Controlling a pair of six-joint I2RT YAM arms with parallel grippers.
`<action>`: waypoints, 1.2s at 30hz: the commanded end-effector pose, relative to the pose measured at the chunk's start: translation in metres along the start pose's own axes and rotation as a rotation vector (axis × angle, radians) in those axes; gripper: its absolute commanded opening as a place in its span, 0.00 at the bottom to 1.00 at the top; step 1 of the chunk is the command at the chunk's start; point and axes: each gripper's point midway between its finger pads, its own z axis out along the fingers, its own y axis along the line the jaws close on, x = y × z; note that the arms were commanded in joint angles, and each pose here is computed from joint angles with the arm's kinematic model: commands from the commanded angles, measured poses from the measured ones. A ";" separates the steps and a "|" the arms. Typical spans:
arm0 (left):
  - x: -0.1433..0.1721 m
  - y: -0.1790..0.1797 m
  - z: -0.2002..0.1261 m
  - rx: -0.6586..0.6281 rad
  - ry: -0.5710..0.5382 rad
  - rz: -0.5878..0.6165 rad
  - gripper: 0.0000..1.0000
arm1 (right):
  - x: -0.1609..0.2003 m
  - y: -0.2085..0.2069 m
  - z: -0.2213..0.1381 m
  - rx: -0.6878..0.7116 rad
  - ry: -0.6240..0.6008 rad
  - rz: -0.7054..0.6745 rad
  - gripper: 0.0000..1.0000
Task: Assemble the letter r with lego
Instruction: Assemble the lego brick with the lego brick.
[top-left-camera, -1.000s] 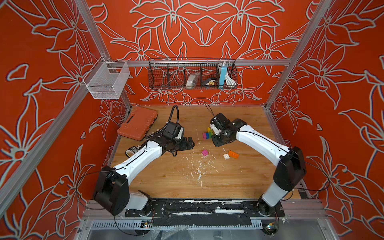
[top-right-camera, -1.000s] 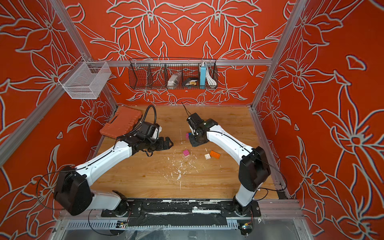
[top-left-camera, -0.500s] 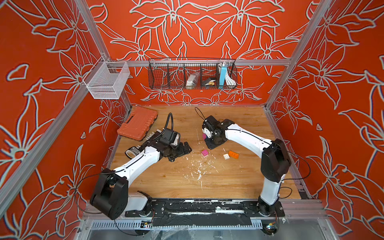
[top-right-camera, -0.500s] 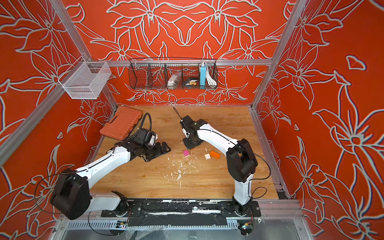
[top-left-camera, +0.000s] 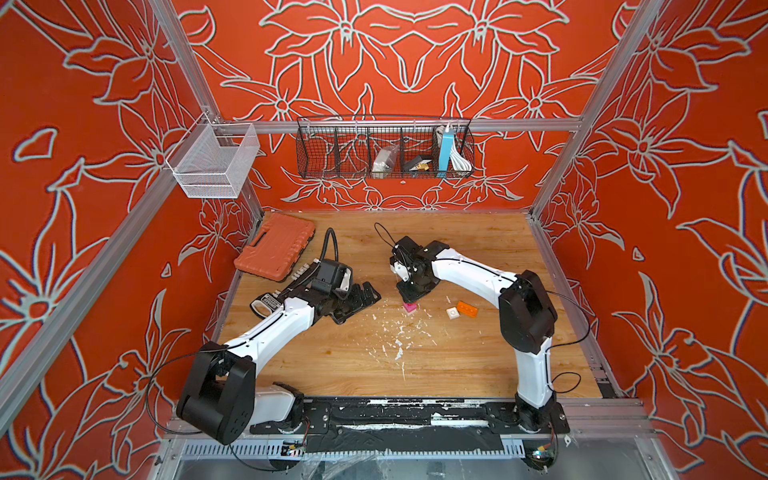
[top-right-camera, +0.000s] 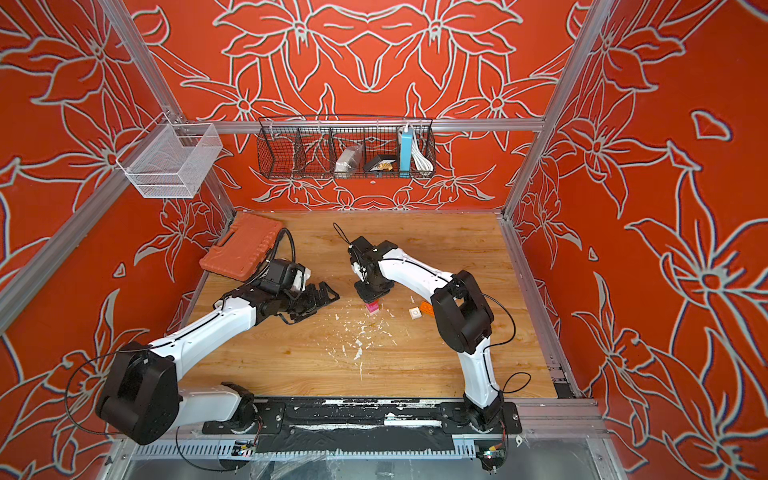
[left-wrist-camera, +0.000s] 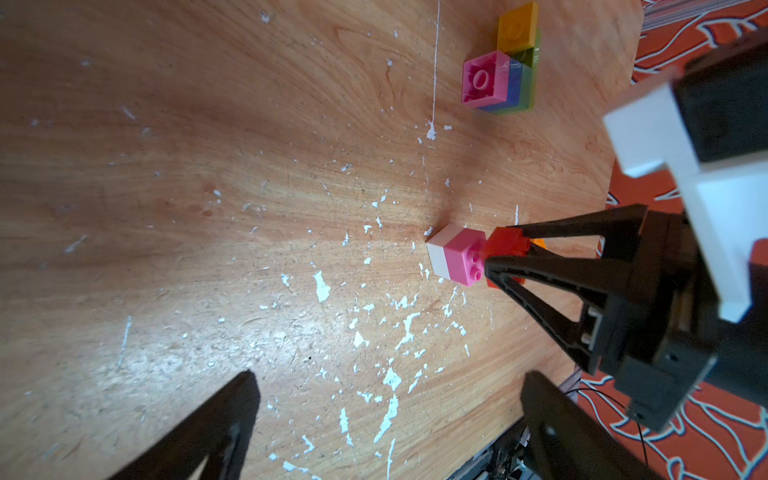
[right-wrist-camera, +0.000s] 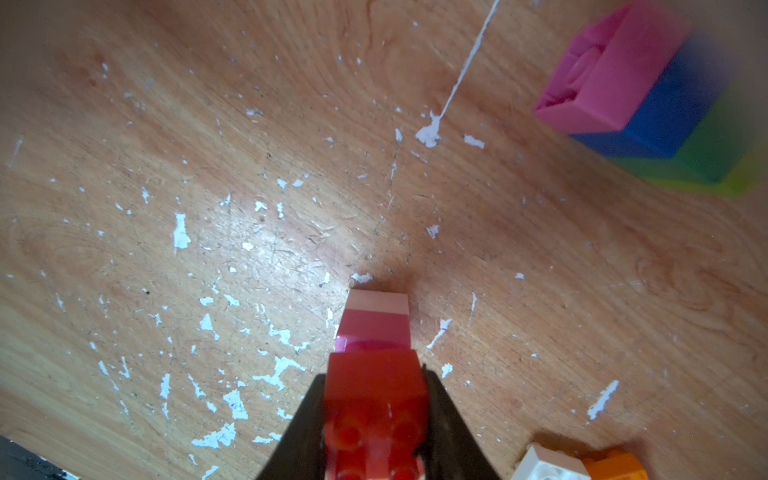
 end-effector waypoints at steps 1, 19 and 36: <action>-0.004 -0.007 -0.003 0.031 -0.012 0.001 0.99 | 0.003 0.003 0.001 -0.001 0.031 -0.012 0.00; -0.004 -0.006 -0.002 0.029 -0.010 0.004 0.99 | 0.010 0.005 0.015 0.007 0.076 0.003 0.00; -0.015 0.001 -0.011 -0.005 -0.113 0.001 0.99 | 0.046 0.006 0.040 0.183 0.217 -0.017 0.00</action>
